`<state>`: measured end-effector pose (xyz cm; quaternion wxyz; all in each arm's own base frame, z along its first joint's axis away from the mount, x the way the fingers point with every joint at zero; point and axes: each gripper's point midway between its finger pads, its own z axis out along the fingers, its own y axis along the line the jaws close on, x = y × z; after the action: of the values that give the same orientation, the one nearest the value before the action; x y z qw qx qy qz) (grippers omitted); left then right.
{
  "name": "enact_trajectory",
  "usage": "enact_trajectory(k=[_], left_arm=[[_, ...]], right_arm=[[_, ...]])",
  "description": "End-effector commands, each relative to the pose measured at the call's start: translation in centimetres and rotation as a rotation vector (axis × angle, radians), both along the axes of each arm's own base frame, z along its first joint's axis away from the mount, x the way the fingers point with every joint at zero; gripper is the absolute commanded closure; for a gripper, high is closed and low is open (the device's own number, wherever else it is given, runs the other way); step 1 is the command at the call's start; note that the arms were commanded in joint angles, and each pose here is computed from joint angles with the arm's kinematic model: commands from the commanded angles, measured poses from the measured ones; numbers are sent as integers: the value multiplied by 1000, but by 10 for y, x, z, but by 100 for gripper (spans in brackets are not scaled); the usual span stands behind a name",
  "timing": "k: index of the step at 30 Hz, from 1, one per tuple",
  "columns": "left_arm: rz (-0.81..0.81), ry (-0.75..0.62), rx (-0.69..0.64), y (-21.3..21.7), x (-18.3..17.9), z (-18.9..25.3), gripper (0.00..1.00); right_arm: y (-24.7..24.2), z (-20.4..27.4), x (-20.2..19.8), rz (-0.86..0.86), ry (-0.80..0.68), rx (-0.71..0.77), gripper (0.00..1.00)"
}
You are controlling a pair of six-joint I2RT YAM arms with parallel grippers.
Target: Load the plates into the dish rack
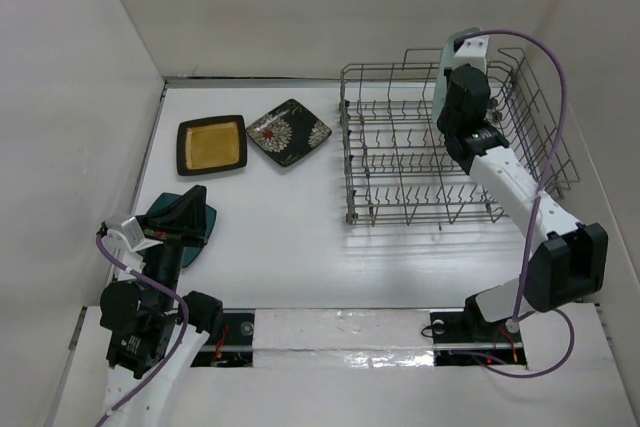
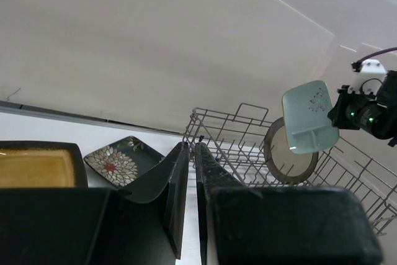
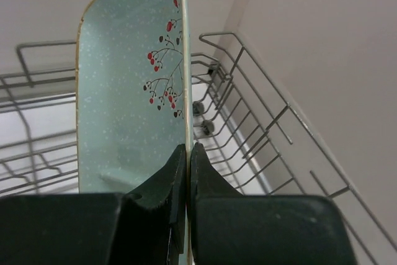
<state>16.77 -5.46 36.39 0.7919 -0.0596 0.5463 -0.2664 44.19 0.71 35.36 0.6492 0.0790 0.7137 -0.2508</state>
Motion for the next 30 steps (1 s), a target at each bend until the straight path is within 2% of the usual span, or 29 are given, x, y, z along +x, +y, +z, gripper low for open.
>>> enact_trajectory(k=[1,8,11,13,14,21,30], left_arm=[[-9,-38,-2,-1,-4,12,92],[-13,-37,-2,-2,-3,13,92],[-10,-44,-6,-1,-4,14,92],[-1,-47,-11,1,-5,14,92],[-1,-47,-11,1,-5,14,92],[2,-48,-11,2,-5,15,92],[-1,-49,-14,2,-6,15,92]], right_arm=[[-17,70,0,-84,-192,-55,100],[-5,61,28,-56,-105,-226,100],[0,66,43,-34,-41,-299,100],[5,53,53,-11,46,-343,100],[6,60,56,-6,50,-345,100],[11,13,67,11,290,-415,100],[-8,-8,66,-13,389,-410,100]])
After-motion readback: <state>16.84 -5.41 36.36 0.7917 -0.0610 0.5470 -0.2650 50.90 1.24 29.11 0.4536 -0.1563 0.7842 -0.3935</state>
